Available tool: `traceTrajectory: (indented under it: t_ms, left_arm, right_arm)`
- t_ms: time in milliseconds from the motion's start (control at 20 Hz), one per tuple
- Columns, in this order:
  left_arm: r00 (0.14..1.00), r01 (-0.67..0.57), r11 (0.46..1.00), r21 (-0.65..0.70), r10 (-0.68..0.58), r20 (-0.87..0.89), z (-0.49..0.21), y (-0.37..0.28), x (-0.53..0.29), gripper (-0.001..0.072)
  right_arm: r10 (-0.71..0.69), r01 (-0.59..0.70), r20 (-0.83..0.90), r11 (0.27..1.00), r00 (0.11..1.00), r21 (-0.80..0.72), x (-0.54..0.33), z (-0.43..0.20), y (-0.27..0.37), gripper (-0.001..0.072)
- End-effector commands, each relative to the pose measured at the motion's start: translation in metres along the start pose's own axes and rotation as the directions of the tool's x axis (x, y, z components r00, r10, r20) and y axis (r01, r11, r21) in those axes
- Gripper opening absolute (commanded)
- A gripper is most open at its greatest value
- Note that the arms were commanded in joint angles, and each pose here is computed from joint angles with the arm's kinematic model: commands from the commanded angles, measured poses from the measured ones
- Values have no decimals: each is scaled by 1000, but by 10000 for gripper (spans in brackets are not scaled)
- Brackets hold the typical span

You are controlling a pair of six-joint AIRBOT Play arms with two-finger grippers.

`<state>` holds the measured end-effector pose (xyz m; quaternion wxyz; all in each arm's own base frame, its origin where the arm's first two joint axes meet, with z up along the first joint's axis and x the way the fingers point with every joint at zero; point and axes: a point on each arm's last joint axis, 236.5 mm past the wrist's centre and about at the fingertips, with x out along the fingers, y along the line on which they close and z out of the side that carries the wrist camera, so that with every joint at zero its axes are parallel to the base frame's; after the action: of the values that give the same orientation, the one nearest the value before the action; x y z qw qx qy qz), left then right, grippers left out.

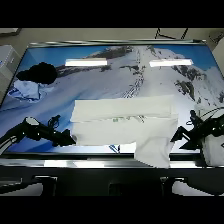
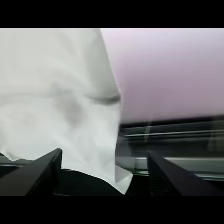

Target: Fold the clothes and pants, and hang the long-sleeved shirts on hangers.

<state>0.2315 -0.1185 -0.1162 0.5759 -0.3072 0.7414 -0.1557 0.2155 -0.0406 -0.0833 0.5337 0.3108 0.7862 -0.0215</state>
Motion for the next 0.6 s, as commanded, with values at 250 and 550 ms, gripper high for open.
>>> traceTrajectory:
  t_ms: [250, 550]
  left_arm:
    - [998, -5, 999, 45, 2, 62, 4, -11, -13, 19]
    - [988, 25, 996, 90, -38, 152, 27, -28, -59, 19]
  right_arm:
    - [153, -153, 21, 988, 988, 18, 62, -12, 18, 426]
    - [180, -172, 83, 980, 980, -100, 3, 5, 41, 40]
